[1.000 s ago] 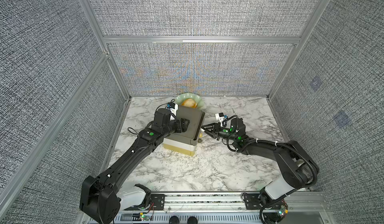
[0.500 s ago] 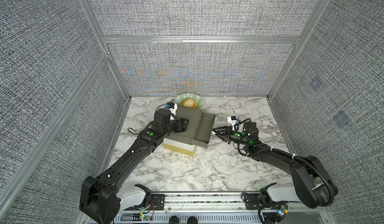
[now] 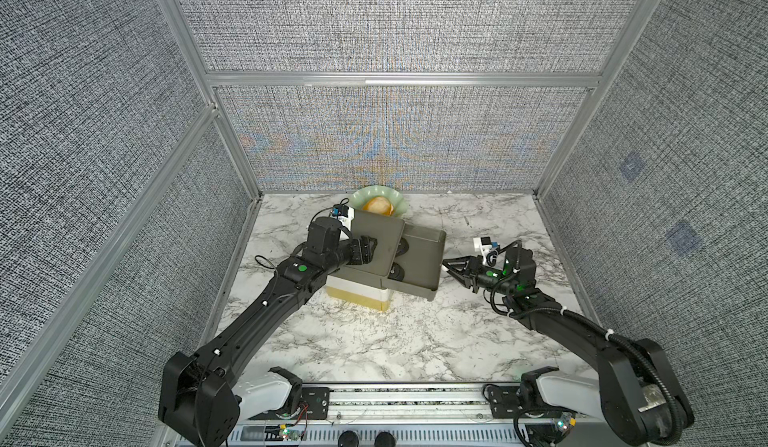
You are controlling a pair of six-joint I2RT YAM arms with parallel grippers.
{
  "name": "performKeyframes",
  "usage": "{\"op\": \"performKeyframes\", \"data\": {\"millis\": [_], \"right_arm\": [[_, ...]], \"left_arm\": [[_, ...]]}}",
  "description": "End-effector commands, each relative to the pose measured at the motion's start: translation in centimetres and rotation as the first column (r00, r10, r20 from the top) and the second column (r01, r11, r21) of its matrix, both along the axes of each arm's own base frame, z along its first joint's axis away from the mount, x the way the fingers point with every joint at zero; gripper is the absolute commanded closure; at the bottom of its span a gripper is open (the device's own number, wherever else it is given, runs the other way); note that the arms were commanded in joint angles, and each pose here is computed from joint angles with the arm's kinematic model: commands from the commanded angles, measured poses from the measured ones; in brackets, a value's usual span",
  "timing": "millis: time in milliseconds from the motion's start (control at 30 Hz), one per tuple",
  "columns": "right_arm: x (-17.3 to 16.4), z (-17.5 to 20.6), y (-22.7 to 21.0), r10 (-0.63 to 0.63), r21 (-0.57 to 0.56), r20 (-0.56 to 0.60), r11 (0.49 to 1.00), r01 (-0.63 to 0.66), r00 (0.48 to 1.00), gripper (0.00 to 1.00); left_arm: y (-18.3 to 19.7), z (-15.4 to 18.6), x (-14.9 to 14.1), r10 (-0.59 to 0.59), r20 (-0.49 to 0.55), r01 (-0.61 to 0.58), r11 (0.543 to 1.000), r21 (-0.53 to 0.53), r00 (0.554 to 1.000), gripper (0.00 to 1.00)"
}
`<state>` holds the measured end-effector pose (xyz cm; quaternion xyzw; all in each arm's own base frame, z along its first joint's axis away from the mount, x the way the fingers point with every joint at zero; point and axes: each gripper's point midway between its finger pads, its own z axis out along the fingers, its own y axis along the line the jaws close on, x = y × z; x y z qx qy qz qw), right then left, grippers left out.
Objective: Take the mice out of the drawer
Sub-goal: Open the drawer in the storage box.
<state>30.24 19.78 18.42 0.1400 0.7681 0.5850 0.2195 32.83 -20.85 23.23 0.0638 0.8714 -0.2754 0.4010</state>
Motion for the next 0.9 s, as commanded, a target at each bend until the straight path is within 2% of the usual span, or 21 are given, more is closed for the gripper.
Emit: {"op": "performKeyframes", "data": {"millis": [0, 100, 167, 267, 467, 633, 700, 867], "right_arm": [[-0.4, -1.4, -0.3, -0.006, -0.039, -0.055, 0.999, 0.004, 0.998, 0.78], [-0.4, -1.3, -0.5, -0.010, -0.047, -0.054, 0.999, 0.008, 0.998, 0.76], [-0.4, -1.1, -0.5, -0.006, -0.067, -0.048, 0.998, 0.003, 0.999, 0.70], [-0.5, -1.0, -0.8, -0.015, -0.104, -0.044, 0.994, 0.010, 0.999, 0.52], [-0.7, 0.2, -2.5, -0.054, -0.250, -0.016, 0.967, 0.048, 0.998, 0.41], [-0.2, 4.0, -4.6, -0.089, -0.433, 0.077, 0.894, 0.114, 0.993, 0.35], [0.1, 6.9, -3.9, -0.026, -0.477, 0.168, 0.873, 0.104, 0.986, 0.34], [0.6, 7.7, -0.1, 0.207, -0.680, 0.224, 0.733, 0.000, 0.952, 0.34]], "left_arm": [[0.8, -2.6, -1.4, 0.005, -0.109, 0.001, 0.998, 0.057, 0.994, 0.28], [0.7, -2.3, -1.4, 0.000, -0.107, 0.005, 0.999, 0.046, 0.994, 0.28], [0.5, -2.1, -1.4, -0.008, -0.102, 0.012, 0.999, 0.038, 0.995, 0.28], [0.2, -1.4, -1.3, -0.019, -0.088, 0.021, 0.999, 0.024, 0.996, 0.27], [0.3, 0.0, -1.3, -0.022, -0.073, 0.024, 0.999, 0.028, 0.997, 0.23], [1.0, 1.6, -1.6, -0.006, -0.039, 0.008, 0.999, 0.036, 0.999, 0.22], [1.3, 2.4, -1.8, 0.012, -0.024, -0.011, 1.000, 0.021, 1.000, 0.22], [1.2, 3.2, -2.5, 0.028, -0.014, -0.029, 0.997, -0.073, 0.999, 0.22]]}}
